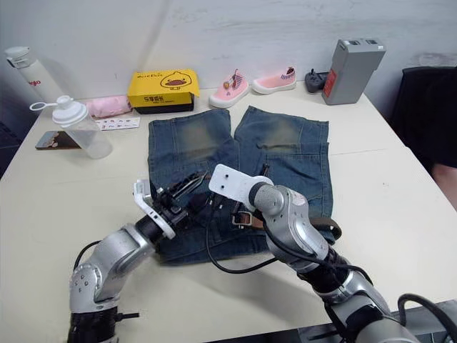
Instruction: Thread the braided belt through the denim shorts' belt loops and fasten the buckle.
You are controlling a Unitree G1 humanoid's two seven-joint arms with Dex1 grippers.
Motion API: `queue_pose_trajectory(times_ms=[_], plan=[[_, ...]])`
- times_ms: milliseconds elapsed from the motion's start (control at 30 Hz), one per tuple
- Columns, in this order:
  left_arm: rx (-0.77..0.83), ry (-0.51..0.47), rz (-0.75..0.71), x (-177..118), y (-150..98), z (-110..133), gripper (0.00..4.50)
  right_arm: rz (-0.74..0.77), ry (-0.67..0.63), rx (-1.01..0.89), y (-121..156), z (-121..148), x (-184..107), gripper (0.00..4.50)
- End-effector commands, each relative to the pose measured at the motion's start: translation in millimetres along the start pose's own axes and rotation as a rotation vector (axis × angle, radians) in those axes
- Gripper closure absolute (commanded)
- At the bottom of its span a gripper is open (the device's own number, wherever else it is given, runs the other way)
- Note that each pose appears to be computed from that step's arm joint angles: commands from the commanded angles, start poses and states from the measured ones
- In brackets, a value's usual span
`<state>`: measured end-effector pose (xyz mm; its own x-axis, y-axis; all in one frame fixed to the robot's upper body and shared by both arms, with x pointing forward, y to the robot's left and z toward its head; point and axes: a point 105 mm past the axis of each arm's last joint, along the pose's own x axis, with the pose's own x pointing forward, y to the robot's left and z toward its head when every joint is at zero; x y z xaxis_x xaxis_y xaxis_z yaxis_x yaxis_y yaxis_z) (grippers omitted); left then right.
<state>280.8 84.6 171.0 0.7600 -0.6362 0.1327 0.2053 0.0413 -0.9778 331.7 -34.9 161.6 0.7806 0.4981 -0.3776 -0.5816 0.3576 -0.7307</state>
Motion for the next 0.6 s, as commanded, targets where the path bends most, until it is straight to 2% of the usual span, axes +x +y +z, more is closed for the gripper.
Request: queue_pose_trajectory(times_ms=[33,200,367,467,600], plan=[[-0.011,-0.052,0.007,0,-9,8,0.05,-0.043,-0.047,-0.062,-2,9,-4,4.5],[-0.061,-0.139,0.121,-10,7,22,0.05,-0.066,-0.047,-0.064,-6,7,-6,4.5],[-0.07,-0.164,0.134,-15,7,23,0.05,-0.073,-0.056,-0.064,-7,9,-8,4.5],[-0.07,-0.166,0.134,-16,8,23,0.95,-0.078,-0.058,-0.064,-8,10,-8,4.5],[-0.041,-0.126,0.113,-16,7,18,2.67,-0.083,-0.065,-0.074,-10,11,-8,4.5]])
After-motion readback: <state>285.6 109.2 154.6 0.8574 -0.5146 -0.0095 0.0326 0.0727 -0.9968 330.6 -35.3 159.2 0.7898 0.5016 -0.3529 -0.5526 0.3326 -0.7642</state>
